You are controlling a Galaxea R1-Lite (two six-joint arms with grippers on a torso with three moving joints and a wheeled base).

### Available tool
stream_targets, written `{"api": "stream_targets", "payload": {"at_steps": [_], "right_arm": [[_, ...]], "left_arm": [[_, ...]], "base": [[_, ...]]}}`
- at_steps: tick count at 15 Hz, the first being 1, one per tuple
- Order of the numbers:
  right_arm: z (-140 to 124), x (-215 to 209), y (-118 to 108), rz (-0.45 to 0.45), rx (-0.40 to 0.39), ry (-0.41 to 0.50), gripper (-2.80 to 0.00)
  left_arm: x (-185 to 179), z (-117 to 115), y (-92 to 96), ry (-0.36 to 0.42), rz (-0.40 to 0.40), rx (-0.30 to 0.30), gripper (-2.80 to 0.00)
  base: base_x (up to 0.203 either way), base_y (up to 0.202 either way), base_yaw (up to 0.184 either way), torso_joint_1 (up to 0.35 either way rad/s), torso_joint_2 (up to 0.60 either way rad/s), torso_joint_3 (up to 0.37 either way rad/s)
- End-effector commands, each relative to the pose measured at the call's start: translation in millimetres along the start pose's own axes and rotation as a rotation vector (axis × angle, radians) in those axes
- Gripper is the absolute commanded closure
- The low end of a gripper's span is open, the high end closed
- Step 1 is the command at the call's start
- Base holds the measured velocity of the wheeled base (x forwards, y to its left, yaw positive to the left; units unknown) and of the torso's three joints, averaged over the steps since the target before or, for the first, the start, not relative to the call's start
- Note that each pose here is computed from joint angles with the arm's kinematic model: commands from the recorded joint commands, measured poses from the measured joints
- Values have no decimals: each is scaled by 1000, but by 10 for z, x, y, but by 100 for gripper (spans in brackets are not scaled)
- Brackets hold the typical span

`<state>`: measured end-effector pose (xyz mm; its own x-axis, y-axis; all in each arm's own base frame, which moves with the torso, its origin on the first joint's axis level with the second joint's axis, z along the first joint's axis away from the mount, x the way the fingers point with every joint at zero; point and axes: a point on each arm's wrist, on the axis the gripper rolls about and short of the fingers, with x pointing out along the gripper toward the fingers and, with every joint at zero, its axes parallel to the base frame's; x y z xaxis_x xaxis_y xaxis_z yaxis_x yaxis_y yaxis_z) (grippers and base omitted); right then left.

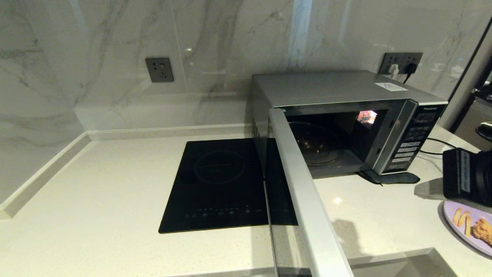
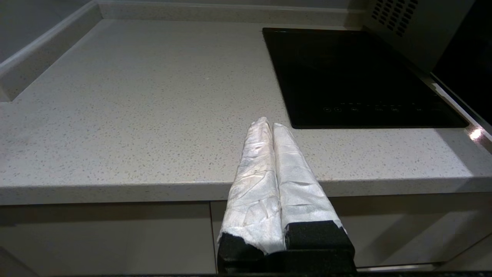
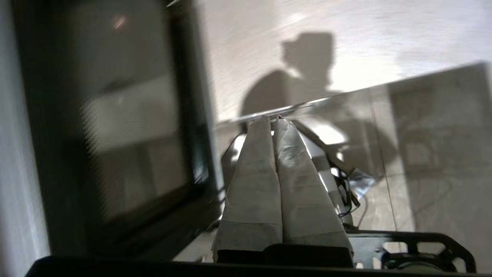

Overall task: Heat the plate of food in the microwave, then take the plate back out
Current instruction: Put the plate in the microwave oven

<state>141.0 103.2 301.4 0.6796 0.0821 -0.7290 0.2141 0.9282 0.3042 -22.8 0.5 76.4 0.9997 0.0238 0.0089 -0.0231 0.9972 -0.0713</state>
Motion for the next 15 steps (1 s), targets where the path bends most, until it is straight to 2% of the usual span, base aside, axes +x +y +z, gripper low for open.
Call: {"api": "stream_targets", "payload": {"at_steps": [1, 5, 9, 12, 15], "right_arm": [[154, 76, -273, -122, 126, -49, 0], [440, 181, -694, -298, 299, -153, 0], [617, 416, -1370, -475, 374, -273, 0], [701, 437, -1898, -499, 469, -243, 0], [745, 592, -2404, -487, 591, -137, 0]], "left_arm": [[1, 1, 0, 1, 1, -1, 0], [1, 1, 0, 1, 1, -1, 0], [1, 1, 0, 1, 1, -1, 0], [1, 1, 0, 1, 1, -1, 0], [1, 1, 0, 1, 1, -1, 0]], "base": [[0, 0, 0, 0, 0, 0], [0, 0, 0, 0, 0, 0], [0, 0, 0, 0, 0, 0], [0, 0, 0, 0, 0, 0], [0, 0, 0, 0, 0, 0]]}}
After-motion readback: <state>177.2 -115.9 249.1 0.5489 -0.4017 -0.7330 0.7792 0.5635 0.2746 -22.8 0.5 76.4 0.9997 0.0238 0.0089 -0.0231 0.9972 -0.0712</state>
